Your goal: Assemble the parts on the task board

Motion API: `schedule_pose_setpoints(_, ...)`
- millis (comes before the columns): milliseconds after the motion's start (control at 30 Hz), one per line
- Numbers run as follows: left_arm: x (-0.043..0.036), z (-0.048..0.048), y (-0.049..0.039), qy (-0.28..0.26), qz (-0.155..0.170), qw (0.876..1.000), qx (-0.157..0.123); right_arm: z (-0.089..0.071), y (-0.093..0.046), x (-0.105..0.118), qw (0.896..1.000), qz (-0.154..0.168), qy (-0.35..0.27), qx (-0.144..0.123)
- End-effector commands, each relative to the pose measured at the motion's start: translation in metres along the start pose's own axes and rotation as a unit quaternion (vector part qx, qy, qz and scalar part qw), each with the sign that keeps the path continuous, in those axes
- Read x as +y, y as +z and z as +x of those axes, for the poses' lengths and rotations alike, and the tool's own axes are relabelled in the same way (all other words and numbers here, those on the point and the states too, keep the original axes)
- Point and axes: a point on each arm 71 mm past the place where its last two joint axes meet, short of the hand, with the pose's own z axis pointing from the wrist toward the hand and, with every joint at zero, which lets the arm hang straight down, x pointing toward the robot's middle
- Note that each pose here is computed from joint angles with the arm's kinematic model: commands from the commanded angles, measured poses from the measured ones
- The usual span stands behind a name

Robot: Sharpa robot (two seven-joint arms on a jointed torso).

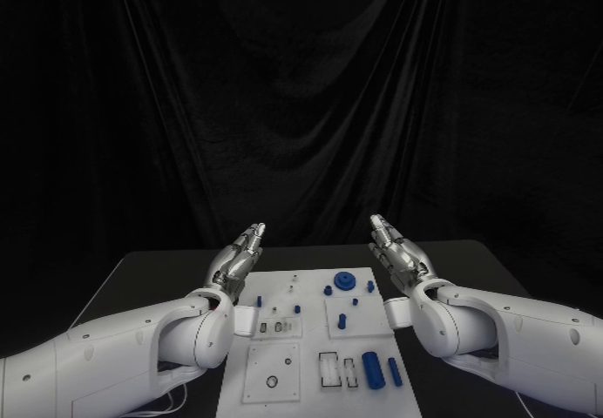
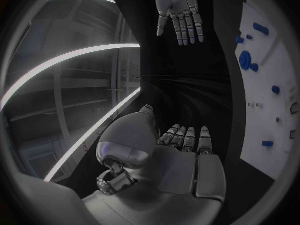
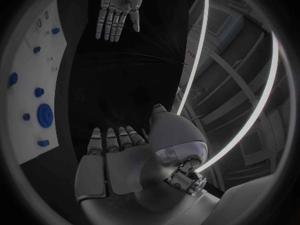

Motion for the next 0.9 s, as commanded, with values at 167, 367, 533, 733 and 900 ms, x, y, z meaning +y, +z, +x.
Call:
schedule_pose_setpoints(167, -0.0107, 0.0100, 0.0006, -0.139, 0.039, 0.982, 0.122, 0.007, 0.002, 0.002, 0.983, 0.042, 0.123, 0.130)
schedule_pose_setpoints(367, -0.0134, 0.0104, -0.0001, -0.179, 0.047, 0.970, 0.155, 0.006, 0.001, 0.004, 0.971, 0.052, 0.159, 0.173)
schedule_pose_setpoints(533, -0.0148, 0.0102, -0.0005, -0.197, 0.051, 0.965, 0.168, 0.006, 0.001, 0.005, 0.963, 0.056, 0.178, 0.194)
schedule_pose_setpoints(733, -0.0214, -0.0060, -0.0022, -0.150, 0.107, 0.954, 0.236, -0.025, -0.009, 0.013, 0.963, 0.020, 0.190, 0.190)
schedule_pose_setpoints(900, -0.0248, -0.0068, -0.0083, -0.157, 0.120, 0.952, 0.235, -0.033, -0.013, 0.015, 0.962, 0.010, 0.194, 0.191)
